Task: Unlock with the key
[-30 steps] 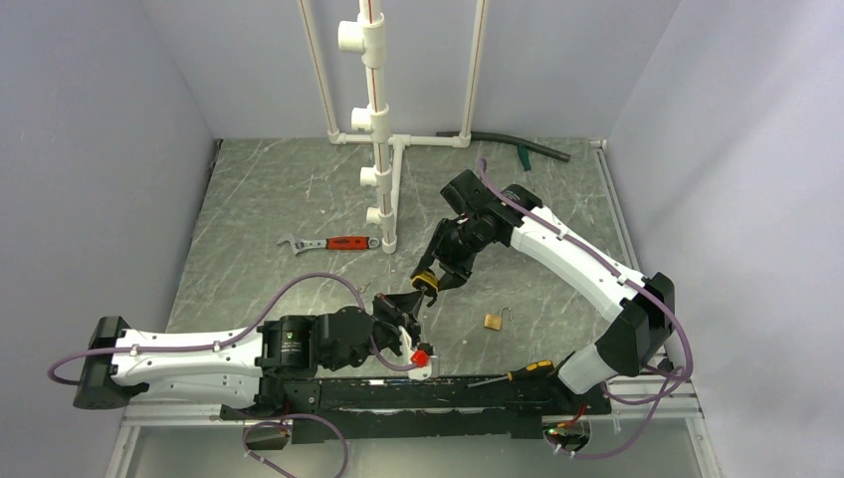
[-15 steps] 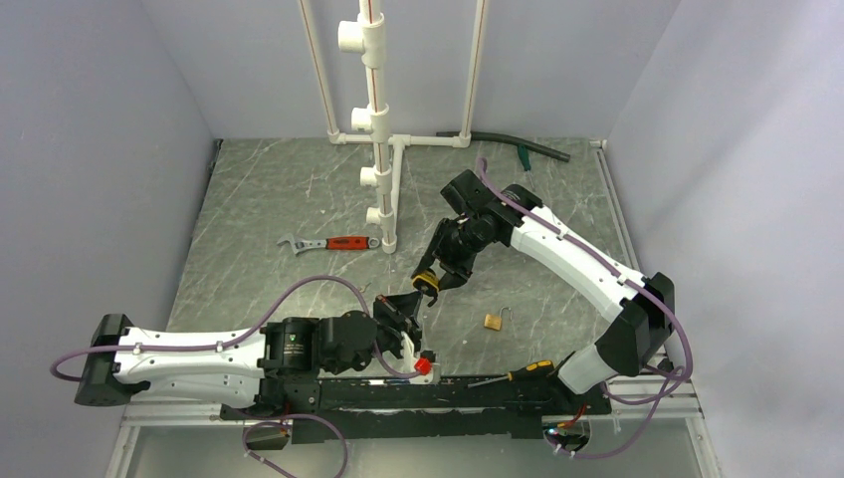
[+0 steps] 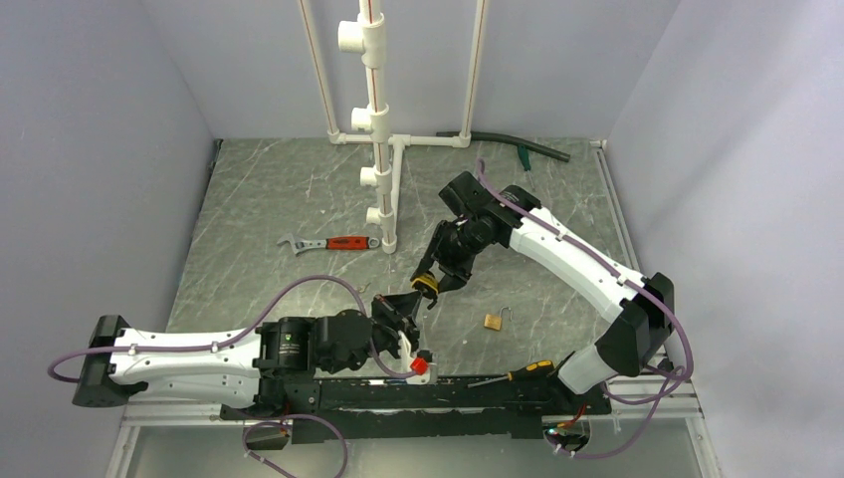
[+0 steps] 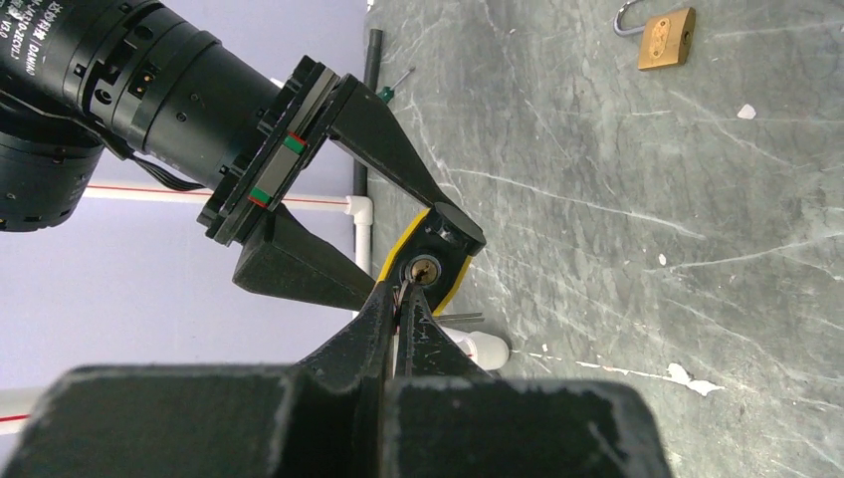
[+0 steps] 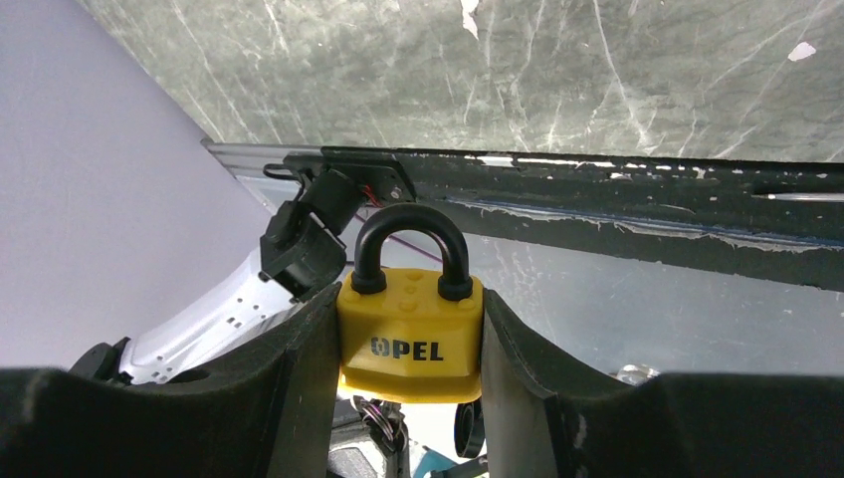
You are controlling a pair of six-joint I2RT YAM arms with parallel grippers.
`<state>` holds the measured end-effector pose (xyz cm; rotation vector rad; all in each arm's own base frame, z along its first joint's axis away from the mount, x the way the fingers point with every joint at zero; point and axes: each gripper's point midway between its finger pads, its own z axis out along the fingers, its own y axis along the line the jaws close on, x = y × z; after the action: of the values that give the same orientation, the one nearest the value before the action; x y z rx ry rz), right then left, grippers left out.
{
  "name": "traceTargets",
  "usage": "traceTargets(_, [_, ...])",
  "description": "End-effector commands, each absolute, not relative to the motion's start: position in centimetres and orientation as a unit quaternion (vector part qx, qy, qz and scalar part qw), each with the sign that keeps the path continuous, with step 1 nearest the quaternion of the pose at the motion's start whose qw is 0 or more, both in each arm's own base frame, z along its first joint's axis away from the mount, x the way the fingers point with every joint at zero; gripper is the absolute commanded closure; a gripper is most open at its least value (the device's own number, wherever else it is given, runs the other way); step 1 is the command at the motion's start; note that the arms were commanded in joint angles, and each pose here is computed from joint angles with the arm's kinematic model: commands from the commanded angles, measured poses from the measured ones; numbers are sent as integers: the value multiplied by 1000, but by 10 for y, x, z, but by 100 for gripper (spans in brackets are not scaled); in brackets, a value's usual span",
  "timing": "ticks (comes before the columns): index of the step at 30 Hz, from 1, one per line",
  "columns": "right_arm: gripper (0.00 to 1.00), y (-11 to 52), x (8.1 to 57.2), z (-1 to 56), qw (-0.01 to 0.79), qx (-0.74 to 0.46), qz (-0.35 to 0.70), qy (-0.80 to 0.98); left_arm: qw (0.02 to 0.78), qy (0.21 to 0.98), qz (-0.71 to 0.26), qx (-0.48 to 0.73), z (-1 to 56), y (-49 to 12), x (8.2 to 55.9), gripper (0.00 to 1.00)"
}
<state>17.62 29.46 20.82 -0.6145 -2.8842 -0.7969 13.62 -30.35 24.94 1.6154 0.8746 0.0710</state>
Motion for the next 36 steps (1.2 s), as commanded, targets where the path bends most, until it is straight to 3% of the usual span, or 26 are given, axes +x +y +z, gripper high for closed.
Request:
traceTargets(1, [100,296,166,223,51,-190,-280,-939,639,379,4,669,277,-305,133,100])
traceTargets(24, [100,299,165,224,54,-190,-282,-939,601,372,15,708,250,-310,130,100])
traceTargets(36, [100,298,163,225,55,-188,-281,-939,588,366,72,717,244,-308,142,100])
